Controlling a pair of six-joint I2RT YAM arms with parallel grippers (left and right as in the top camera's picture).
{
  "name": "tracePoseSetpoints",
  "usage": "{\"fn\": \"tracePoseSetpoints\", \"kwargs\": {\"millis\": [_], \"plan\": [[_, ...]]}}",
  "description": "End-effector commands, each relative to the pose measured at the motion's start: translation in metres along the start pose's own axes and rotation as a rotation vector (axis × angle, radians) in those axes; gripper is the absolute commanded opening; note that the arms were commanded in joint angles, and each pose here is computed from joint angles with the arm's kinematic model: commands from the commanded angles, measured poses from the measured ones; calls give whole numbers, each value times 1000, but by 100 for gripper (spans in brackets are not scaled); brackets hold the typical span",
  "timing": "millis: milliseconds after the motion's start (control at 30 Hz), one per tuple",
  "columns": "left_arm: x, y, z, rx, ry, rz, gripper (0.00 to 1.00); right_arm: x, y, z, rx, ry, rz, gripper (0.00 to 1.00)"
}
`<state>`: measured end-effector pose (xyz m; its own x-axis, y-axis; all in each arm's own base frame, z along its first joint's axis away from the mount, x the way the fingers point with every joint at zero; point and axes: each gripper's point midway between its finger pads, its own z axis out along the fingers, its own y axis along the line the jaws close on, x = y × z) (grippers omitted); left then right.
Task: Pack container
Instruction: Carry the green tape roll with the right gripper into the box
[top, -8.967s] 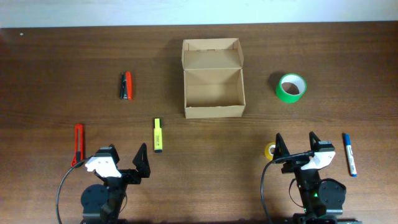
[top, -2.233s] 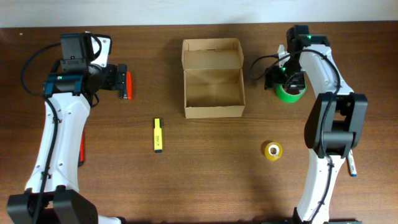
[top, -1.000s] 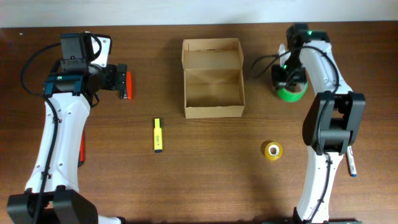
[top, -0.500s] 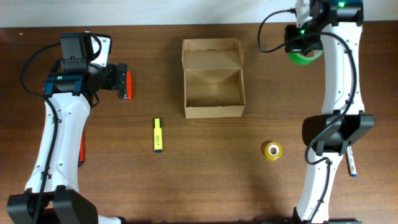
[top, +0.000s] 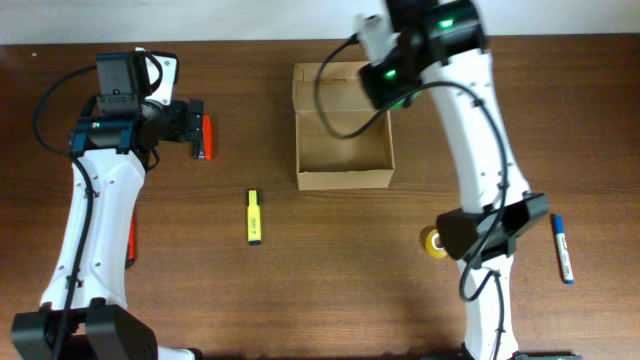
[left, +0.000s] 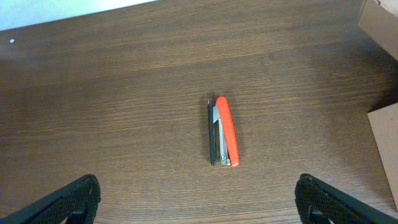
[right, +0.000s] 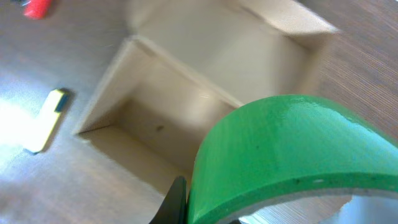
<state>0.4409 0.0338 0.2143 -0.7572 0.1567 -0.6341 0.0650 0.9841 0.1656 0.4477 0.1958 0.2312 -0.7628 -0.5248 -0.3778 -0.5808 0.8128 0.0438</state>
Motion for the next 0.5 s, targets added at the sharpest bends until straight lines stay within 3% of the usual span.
{"fn": "tracePoseSetpoints", "kwargs": {"millis": [0, 467], "plan": [[-7, 4, -3, -14, -17, 14, 100, -4, 15, -19, 33, -30, -75, 4], [0, 3, -3, -7, 12, 37, 100, 28, 35, 36, -27, 124, -87, 4]]}}
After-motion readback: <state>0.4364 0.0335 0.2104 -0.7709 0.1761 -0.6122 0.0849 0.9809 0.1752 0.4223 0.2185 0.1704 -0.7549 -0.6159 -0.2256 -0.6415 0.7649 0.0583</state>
